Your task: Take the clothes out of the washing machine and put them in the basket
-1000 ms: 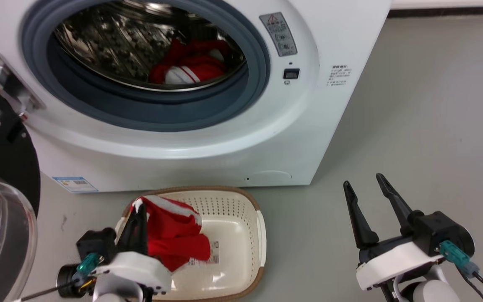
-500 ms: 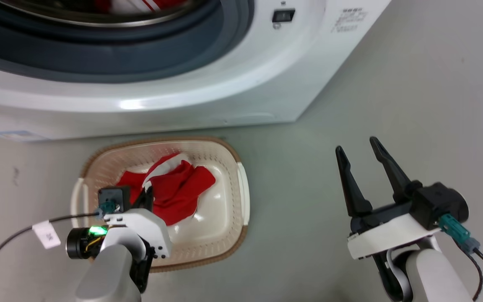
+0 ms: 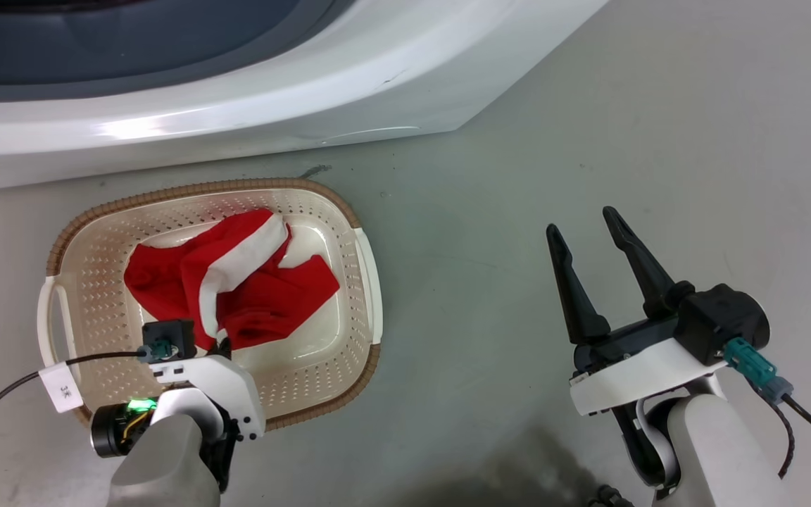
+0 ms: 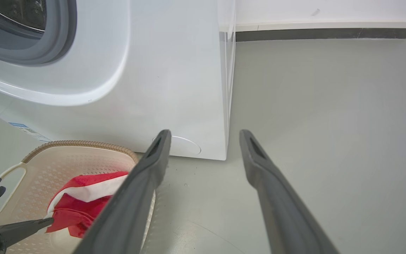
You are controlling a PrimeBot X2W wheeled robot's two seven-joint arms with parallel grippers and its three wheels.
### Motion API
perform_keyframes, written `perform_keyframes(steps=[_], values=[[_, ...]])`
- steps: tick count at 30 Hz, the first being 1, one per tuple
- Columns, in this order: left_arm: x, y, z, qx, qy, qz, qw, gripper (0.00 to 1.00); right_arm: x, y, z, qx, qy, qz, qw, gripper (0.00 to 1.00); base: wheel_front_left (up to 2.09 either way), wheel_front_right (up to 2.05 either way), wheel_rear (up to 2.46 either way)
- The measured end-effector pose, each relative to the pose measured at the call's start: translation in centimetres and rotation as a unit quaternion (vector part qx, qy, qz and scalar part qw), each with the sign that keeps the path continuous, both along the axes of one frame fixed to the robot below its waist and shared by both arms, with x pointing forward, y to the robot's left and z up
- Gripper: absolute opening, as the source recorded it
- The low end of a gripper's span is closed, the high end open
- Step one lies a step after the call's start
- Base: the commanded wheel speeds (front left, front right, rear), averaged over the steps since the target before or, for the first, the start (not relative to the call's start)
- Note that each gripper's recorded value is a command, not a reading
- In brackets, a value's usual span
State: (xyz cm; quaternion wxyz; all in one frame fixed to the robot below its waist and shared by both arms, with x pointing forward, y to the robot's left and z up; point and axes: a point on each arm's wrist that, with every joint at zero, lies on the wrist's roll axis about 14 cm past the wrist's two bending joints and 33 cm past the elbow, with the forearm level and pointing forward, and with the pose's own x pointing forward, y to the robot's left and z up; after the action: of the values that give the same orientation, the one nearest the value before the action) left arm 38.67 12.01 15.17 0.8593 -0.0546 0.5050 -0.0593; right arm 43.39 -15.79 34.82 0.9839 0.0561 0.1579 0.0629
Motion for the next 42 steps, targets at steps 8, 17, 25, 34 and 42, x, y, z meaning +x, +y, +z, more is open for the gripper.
perform_keyframes(steps=[8, 17, 25, 34, 42], values=[[1.7, -0.2, 4.6, -0.007, -0.074, -0.014, 0.997, 1.00, 0.1, 0.2, 3.0, -0.003, -0.037, 0.004, 0.999, 1.00, 0.00, 0.00, 0.00], [5.5, 0.1, 14.5, 0.017, -0.246, -0.046, 0.968, 1.00, -1.4, 1.0, 7.2, 0.002, -0.080, 0.010, 0.997, 1.00, 0.00, 0.00, 0.00], [8.9, 0.7, 23.5, 0.033, -0.384, -0.045, 0.922, 1.00, -2.1, 1.9, 10.1, 0.008, -0.111, 0.020, 0.994, 1.00, 0.00, 0.00, 0.00], [13.4, 0.4, 30.3, 0.027, -0.472, -0.037, 0.880, 1.00, -2.8, 1.6, 11.3, 0.008, -0.122, 0.015, 0.992, 1.00, 0.00, 0.00, 0.00], [18.8, -0.2, 33.7, 0.025, -0.501, -0.049, 0.864, 1.00, -3.4, 0.6, 11.2, 0.010, -0.118, -0.002, 0.993, 1.00, 0.00, 0.00, 0.00]])
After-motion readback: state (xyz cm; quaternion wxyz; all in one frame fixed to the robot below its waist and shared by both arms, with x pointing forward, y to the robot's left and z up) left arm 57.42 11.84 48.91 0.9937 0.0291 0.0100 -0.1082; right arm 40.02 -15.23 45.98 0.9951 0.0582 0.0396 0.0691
